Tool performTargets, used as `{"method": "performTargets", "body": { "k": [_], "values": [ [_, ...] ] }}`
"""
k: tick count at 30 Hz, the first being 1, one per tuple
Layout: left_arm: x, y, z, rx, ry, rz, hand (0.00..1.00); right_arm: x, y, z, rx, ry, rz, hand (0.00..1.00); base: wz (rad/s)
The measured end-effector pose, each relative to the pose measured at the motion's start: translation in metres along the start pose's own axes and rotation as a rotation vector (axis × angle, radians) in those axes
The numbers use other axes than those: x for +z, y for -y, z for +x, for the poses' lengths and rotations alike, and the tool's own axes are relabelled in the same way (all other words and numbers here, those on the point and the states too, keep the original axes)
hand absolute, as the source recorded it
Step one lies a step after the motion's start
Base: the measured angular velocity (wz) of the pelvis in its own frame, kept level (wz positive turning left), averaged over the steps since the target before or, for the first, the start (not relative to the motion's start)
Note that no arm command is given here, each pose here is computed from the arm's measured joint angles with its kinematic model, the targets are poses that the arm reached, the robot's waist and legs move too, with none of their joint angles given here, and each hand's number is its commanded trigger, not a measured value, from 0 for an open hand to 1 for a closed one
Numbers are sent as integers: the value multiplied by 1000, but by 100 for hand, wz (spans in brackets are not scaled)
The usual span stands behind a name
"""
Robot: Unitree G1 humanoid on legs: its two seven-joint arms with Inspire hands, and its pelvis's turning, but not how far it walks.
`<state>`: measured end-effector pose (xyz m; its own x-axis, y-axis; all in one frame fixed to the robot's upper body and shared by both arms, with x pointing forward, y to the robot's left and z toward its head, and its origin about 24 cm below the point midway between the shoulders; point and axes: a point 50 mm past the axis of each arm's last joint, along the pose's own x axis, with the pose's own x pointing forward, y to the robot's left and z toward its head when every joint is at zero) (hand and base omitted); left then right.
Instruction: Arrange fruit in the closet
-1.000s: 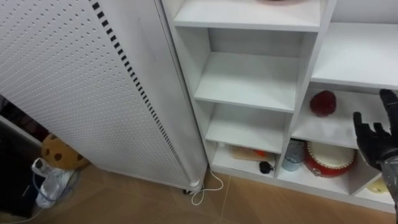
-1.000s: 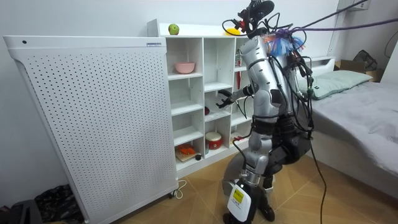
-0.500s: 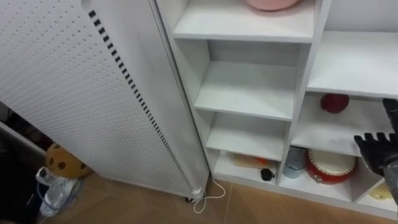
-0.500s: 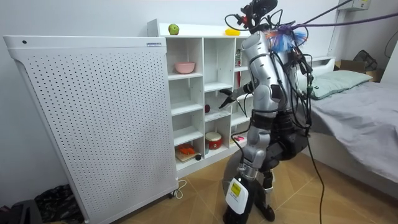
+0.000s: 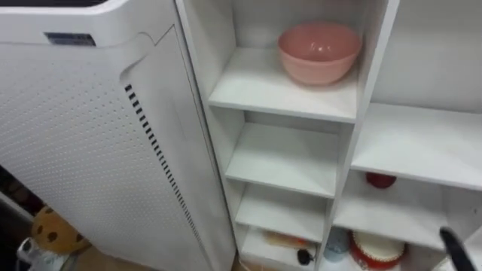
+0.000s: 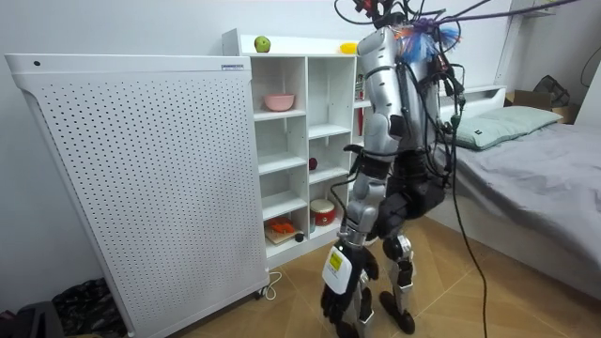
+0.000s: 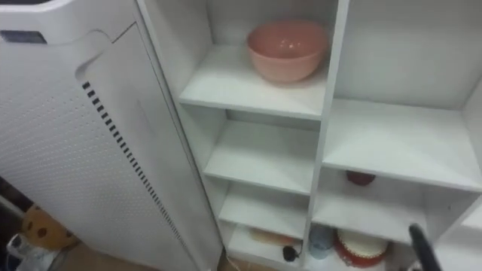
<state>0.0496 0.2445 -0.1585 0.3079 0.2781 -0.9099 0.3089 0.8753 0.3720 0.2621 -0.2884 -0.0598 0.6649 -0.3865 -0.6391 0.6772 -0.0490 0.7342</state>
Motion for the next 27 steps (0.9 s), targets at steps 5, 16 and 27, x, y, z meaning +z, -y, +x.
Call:
{"method": "performTargets", "body": {
  "k": [5, 16, 27],
  "values": [
    [-3, 7, -1, 1, -13, -61, 0, -22, 97, -23, -197, -86, -83, 0, -1],
    [-17, 6, -7, 103, -35, -126, 0, 0, 226, -91, -476, -229, -431, 0, 0],
    [-31, 19, -10, 78, -124, -96, 0, 2, 261, -122, -561, -560, -960, 0, -3]
  ]
}}
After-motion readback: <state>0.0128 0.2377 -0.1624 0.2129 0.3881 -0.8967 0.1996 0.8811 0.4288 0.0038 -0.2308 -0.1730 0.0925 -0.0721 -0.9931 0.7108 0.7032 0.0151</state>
